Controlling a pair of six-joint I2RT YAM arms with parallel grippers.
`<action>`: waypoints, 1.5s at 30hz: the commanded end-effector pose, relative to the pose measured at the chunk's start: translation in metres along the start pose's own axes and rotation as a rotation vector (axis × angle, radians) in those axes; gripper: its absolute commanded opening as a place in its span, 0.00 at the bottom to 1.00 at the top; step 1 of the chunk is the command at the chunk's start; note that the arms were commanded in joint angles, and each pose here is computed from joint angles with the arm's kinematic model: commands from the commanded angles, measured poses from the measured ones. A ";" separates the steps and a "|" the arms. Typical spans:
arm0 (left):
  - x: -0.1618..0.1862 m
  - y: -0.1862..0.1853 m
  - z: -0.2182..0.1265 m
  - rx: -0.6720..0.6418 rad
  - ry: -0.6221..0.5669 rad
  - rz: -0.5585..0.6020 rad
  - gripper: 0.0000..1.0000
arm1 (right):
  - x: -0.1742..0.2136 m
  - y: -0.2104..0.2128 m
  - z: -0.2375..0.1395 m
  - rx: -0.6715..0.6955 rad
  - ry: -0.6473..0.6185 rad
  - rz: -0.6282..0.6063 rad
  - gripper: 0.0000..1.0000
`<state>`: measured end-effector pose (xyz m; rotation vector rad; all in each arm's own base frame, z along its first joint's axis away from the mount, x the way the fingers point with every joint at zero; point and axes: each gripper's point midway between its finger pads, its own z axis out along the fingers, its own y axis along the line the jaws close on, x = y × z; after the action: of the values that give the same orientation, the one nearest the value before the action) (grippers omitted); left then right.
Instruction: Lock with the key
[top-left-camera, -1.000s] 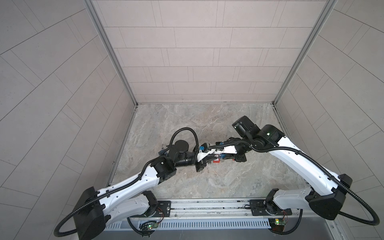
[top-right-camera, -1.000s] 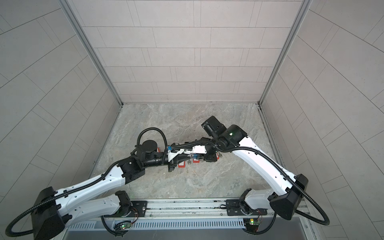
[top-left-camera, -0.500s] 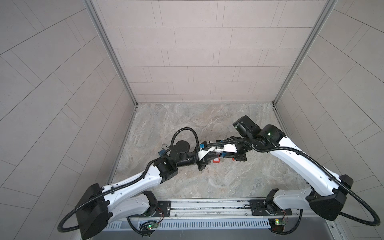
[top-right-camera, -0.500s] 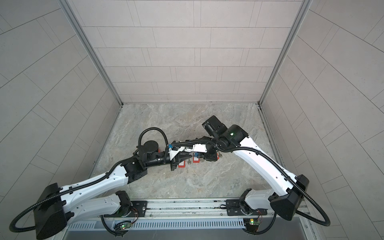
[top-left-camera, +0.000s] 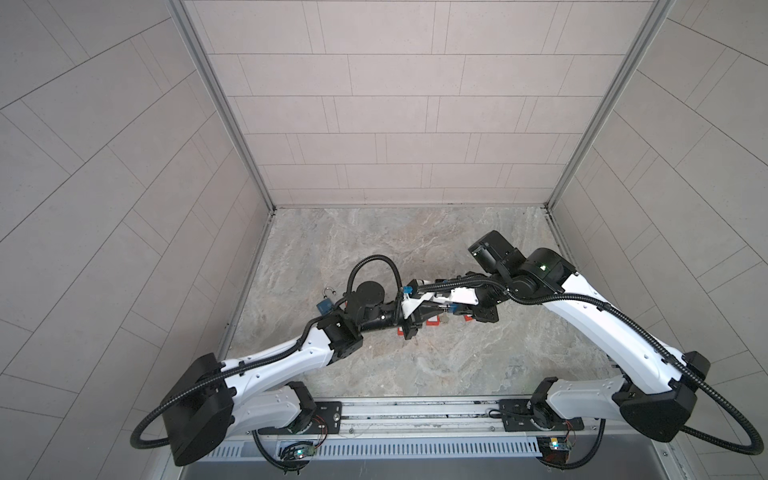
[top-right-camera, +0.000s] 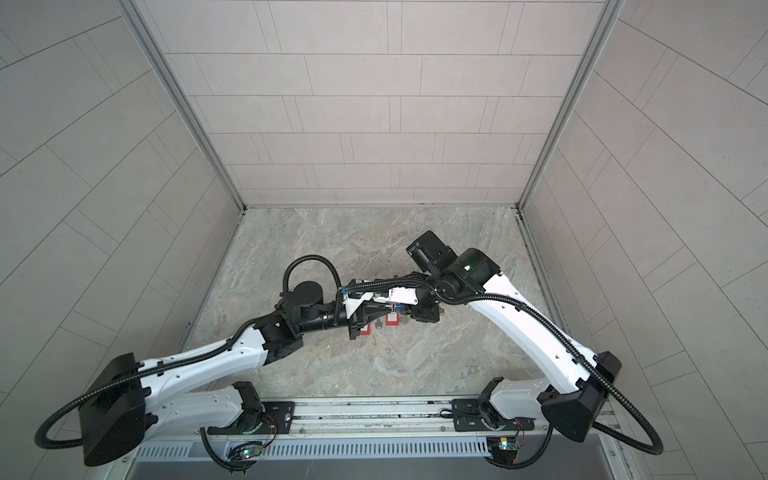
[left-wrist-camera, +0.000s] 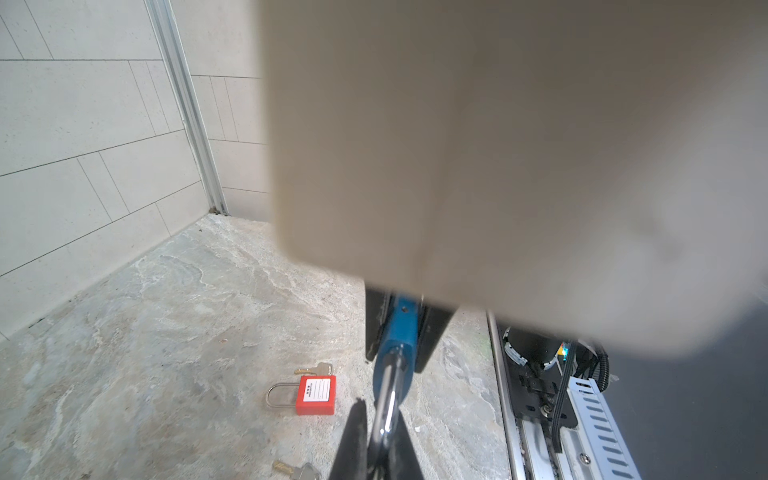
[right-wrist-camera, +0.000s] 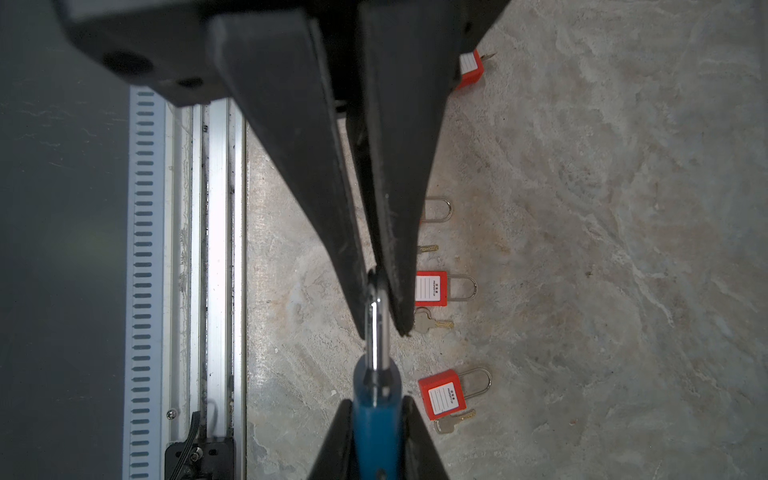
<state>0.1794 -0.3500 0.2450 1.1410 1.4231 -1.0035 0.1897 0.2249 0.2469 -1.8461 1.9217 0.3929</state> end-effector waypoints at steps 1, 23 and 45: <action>-0.022 -0.045 0.026 0.152 -0.083 0.039 0.00 | -0.122 -0.003 0.001 -0.039 -0.442 -0.194 0.00; -0.032 -0.047 0.012 0.133 -0.051 0.088 0.00 | -0.099 -0.003 -0.002 -0.005 -0.363 -0.268 0.00; -0.043 -0.023 -0.039 -0.007 0.035 0.142 0.00 | -0.013 0.009 -0.039 0.228 -0.266 0.053 0.42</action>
<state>0.1551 -0.3216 0.2637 1.2454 1.4528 -0.8765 0.1767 0.2154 0.2752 -1.5867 1.7512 0.3439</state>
